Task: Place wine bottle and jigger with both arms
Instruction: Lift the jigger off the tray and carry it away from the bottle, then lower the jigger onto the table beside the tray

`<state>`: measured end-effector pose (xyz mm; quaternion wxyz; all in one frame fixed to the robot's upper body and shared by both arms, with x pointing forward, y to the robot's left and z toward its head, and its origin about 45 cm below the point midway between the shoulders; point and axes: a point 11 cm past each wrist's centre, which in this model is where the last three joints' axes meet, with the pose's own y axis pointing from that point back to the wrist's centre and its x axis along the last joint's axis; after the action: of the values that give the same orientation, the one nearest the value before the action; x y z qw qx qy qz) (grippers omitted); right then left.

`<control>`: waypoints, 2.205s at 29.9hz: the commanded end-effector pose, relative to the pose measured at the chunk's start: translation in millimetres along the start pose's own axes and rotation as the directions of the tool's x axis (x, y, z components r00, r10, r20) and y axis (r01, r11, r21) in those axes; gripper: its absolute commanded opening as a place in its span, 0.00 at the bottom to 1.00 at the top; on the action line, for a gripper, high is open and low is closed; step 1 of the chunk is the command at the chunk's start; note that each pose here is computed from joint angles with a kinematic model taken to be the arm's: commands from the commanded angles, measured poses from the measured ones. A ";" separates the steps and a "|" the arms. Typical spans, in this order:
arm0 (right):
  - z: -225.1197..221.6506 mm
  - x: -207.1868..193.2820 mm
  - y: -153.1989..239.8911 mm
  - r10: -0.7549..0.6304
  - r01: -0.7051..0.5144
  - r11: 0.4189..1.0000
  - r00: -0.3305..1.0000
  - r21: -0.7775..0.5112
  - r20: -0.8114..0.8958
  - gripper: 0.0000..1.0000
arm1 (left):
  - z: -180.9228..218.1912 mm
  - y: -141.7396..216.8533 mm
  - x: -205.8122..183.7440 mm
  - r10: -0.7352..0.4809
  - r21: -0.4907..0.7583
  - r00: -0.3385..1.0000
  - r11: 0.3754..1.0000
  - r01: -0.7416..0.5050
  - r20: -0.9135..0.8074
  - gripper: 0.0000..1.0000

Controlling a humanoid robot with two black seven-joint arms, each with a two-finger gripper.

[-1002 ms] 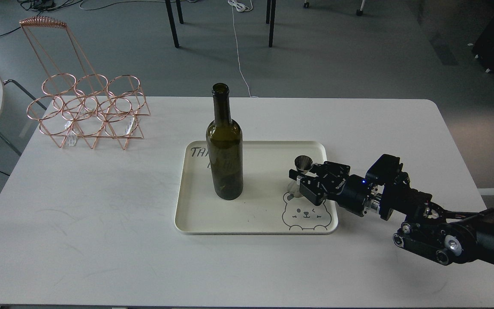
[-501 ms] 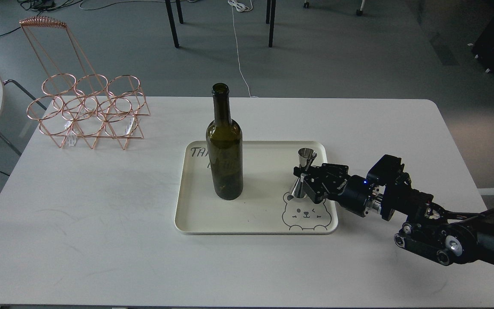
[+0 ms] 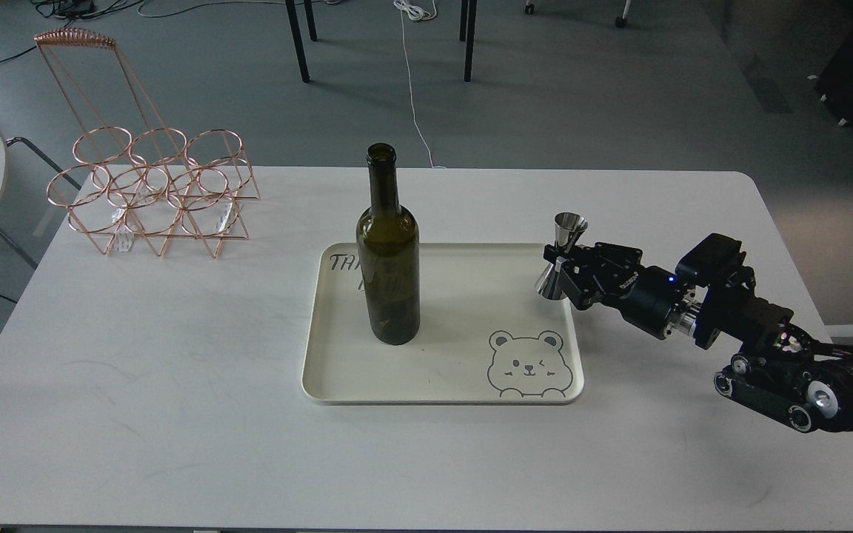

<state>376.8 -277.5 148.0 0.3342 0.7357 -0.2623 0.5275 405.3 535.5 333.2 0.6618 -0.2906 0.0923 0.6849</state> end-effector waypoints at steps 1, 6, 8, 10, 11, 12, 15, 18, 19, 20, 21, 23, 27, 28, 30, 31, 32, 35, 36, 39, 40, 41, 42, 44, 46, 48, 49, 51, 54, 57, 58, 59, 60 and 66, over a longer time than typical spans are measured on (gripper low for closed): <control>24.7 10.6 19.8 0.044 -0.043 0.996 0.999 -0.082 0.009 0.09 | 0.4 -0.3 -0.3 0.000 -0.001 1.000 1.000 0.000 -0.001 0.98; 60.8 -2.1 50.6 0.021 -0.022 0.978 1.000 -0.209 -0.006 0.10 | -2.3 -0.7 -2.4 -0.006 0.003 1.000 1.000 0.006 -0.006 0.98; 73.8 -10.7 63.5 -0.003 0.000 0.966 1.000 -0.258 -0.012 0.10 | -1.6 -0.7 -2.2 -0.006 0.002 1.000 1.000 0.006 -0.005 0.98; 83.4 -19.0 75.2 -0.024 0.019 0.955 1.000 -0.296 -0.015 0.10 | -2.3 -0.7 -2.4 -0.006 0.003 1.000 1.000 0.006 -0.006 0.98; 87.8 -23.5 81.3 -0.035 0.029 0.949 0.999 -0.314 -0.014 0.10 | -2.3 -0.7 -2.4 -0.006 0.003 1.000 1.000 0.006 -0.006 0.98; 91.0 -26.0 85.5 -0.043 0.036 0.944 0.999 -0.328 -0.015 0.10 | -2.5 -0.7 -2.4 -0.006 0.005 1.000 1.000 0.006 -0.006 0.98; 99.7 -30.6 96.0 -0.056 0.046 0.931 0.998 -0.363 -0.017 0.10 | -2.8 -0.6 -2.3 -0.006 0.006 1.000 1.000 0.006 -0.005 0.98; 99.4 -33.9 97.7 -0.052 0.047 0.928 0.999 -0.369 -0.004 0.11 | -4.3 -0.5 -2.5 -0.007 0.010 1.000 1.000 0.007 -0.004 0.98; 99.4 -33.8 97.8 -0.051 0.047 0.928 0.999 -0.370 -0.003 0.11 | -4.3 -0.5 -2.5 -0.007 0.010 1.000 1.000 0.007 -0.004 0.98; 99.4 -33.8 97.8 -0.051 0.047 0.928 0.999 -0.370 -0.003 0.12 | -4.3 -0.5 -2.5 -0.007 0.010 1.000 1.000 0.007 -0.004 0.98; 99.4 -33.8 97.8 -0.051 0.047 0.928 0.999 -0.370 -0.003 0.14 | -3.9 -0.6 -2.5 -0.006 0.008 1.000 1.000 0.006 -0.006 0.98; 99.4 -33.8 97.8 -0.051 0.047 0.928 0.999 -0.370 -0.003 0.19 | -2.5 -1.1 -2.9 -0.008 0.006 1.000 1.000 0.008 -0.004 0.98; 98.6 -34.2 96.9 -0.050 0.046 0.929 0.999 -0.368 -0.001 0.22 | -2.2 -0.9 -2.6 -0.007 0.006 1.000 1.000 0.007 -0.002 0.98; 98.6 -34.2 96.9 -0.050 0.046 0.929 0.999 -0.368 -0.001 0.22 | -2.2 -0.9 -2.6 -0.007 0.006 1.000 1.000 0.007 -0.002 0.98; 98.1 -34.5 96.3 -0.050 0.046 0.929 0.999 -0.366 -0.001 0.22 | -2.5 -0.8 -2.5 -0.007 0.008 1.000 1.000 0.007 -0.002 0.98; 98.0 -35.2 96.7 -0.051 0.048 0.929 0.999 -0.367 0.001 0.22 | -2.3 -0.8 -2.4 -0.007 0.006 1.000 1.000 0.007 -0.003 0.98; 98.0 -34.8 96.3 -0.051 0.048 0.929 0.999 -0.366 -0.001 0.22 | -2.4 -0.8 -2.4 -0.007 0.007 1.000 1.000 0.007 -0.003 0.98; 98.4 -34.8 96.7 -0.052 0.048 0.929 0.999 -0.367 -0.001 0.22 | -1.4 -0.8 -2.3 -0.006 0.005 1.000 1.000 0.006 -0.002 0.98; 97.9 -35.5 96.7 -0.053 0.049 0.929 0.999 -0.366 0.000 0.23 | -1.4 -0.8 -2.3 -0.006 0.005 1.000 1.000 0.006 -0.002 0.98; 98.4 -34.8 96.7 -0.052 0.048 0.929 0.999 -0.367 -0.001 0.24 | -1.0 -0.9 -2.4 -0.007 0.004 1.000 1.000 0.007 -0.003 0.98; 98.0 -35.2 96.7 -0.051 0.048 0.929 0.999 -0.367 0.001 0.26 | -1.1 -0.9 -2.4 -0.007 0.004 1.000 1.000 0.007 -0.002 0.98; 98.0 -35.2 96.7 -0.051 0.048 0.929 0.999 -0.367 0.001 0.28 | -1.1 -0.9 -2.4 -0.007 0.004 1.000 1.000 0.007 -0.002 0.98; 98.0 -35.2 96.7 -0.051 0.048 0.929 0.999 -0.367 0.001 0.30 | -1.1 -0.9 -2.4 -0.007 0.004 1.000 1.000 0.007 -0.002 0.98; 98.0 -35.2 96.7 -0.051 0.048 0.929 0.999 -0.367 0.001 0.33 | -0.7 -1.0 -2.5 -0.007 0.003 1.000 1.000 0.007 -0.002 0.98; 98.1 -34.5 96.3 -0.050 0.046 0.929 0.999 -0.366 0.000 0.34 | -0.7 -1.0 -2.4 -0.007 0.002 1.000 1.000 0.007 -0.004 0.98; 98.1 -34.5 96.3 -0.050 0.046 0.929 0.999 -0.366 -0.001 0.34 | -0.7 -1.0 -2.5 -0.007 0.003 1.000 1.000 0.007 -0.002 0.98; 98.0 -35.2 96.7 -0.051 0.048 0.929 0.999 -0.367 0.001 0.35 | -0.7 -1.0 -2.4 -0.007 0.002 1.000 1.000 0.007 -0.004 0.98; 97.6 -35.7 97.0 -0.052 0.049 0.929 0.999 -0.366 0.002 0.38 | -0.6 -1.0 -2.5 -0.007 0.001 1.000 1.000 0.007 -0.002 0.98; 96.5 -38.3 98.3 -0.055 0.054 0.930 0.998 -0.365 0.007 0.48 | -1.1 -0.9 -2.4 -0.007 0.004 1.000 1.000 0.007 -0.002 0.98; 95.9 -40.3 99.6 -0.057 0.058 0.929 0.998 -0.365 0.013 0.54 | -0.6 -1.0 -2.5 -0.007 0.001 1.000 1.000 0.007 -0.002 0.98; 95.3 -41.5 100.4 -0.059 0.060 0.929 0.998 -0.364 0.015 0.56 | -0.6 -1.0 -2.5 -0.007 0.001 1.000 1.000 0.007 -0.002 0.98; 95.4 -41.2 100.7 -0.058 0.059 0.929 0.998 -0.365 0.016 0.57 | 0.2 -1.0 -2.2 -0.006 0.000 1.000 1.000 0.006 -0.002 0.98; 96.4 -40.8 102.9 -0.059 0.061 0.928 0.998 -0.367 0.015 0.60 | 0.6 -1.1 -2.3 -0.006 -0.001 1.000 1.000 0.006 -0.003 0.98; 93.0 -39.4 127.3 -0.076 0.083 0.930 0.997 -0.357 0.033 0.68 | 3.9 -0.9 -1.5 -0.005 -0.005 1.000 1.000 0.005 0.002 0.98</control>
<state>335.5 -422.0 112.4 0.4810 0.6744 -0.3299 0.4528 405.3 535.7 336.9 0.6632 -0.2916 0.0897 0.6834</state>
